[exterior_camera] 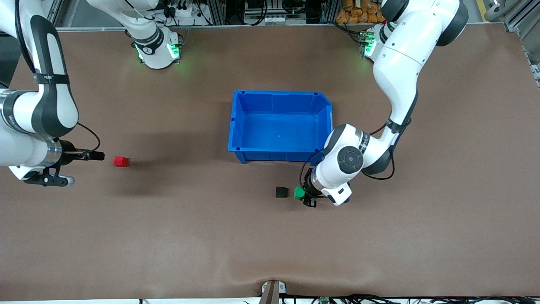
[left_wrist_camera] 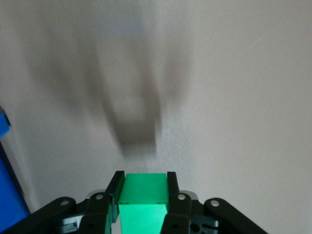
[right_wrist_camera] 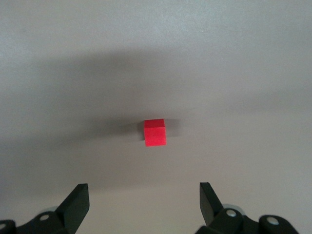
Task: Attach green and red cubes to black cube
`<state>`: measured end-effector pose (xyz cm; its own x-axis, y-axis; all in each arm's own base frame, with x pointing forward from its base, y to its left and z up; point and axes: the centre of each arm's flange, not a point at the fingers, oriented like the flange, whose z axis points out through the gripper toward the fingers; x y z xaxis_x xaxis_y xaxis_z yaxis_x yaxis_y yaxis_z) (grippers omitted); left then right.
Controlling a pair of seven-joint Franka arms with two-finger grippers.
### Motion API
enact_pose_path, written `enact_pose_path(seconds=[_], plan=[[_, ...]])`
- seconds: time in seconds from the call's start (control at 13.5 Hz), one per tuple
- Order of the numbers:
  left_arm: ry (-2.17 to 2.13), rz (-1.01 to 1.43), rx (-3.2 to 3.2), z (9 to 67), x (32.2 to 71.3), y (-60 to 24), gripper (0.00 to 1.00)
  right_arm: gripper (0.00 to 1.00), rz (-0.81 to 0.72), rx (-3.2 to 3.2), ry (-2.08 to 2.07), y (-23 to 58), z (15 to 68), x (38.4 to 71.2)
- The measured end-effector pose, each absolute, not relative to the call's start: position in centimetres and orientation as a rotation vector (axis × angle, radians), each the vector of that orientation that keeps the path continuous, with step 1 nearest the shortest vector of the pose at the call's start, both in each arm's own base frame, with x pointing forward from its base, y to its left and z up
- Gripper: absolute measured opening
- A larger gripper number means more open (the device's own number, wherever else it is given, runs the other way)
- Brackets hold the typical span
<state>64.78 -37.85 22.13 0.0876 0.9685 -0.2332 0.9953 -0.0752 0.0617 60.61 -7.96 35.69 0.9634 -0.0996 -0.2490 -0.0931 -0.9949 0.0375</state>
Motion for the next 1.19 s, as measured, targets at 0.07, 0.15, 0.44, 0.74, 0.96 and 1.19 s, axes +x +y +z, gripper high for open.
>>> enact_pose_path(seconds=[0.07, 0.15, 0.44, 0.74, 0.96, 1.19], plan=[[2.000, -0.198, 2.143, 21.8, 64.7, -38.3, 0.39, 1.00, -0.379, 3.088, -0.152, -8.0, 35.1, 60.6], [2.013, -0.205, 2.138, 21.3, 64.5, -38.7, 0.39, 1.00, -0.370, 3.089, -0.153, -8.0, 34.4, 60.5], [2.041, -0.215, 2.129, 19.9, 63.9, -39.9, 0.39, 1.00, -0.359, 3.088, -0.156, -8.2, 32.7, 60.1], [2.066, -0.216, 2.108, 19.6, 64.1, -39.9, 0.39, 1.00, -0.361, 3.088, -0.156, -8.2, 31.8, 60.0], [2.079, -0.221, 2.103, 19.2, 63.9, -39.9, 0.39, 1.00, -0.379, 3.085, -0.160, -8.2, 30.8, 60.0], [2.083, -0.225, 2.108, 18.7, 63.8, -39.9, 0.39, 1.00, -0.402, 3.081, -0.162, -8.2, 29.6, 59.8]])
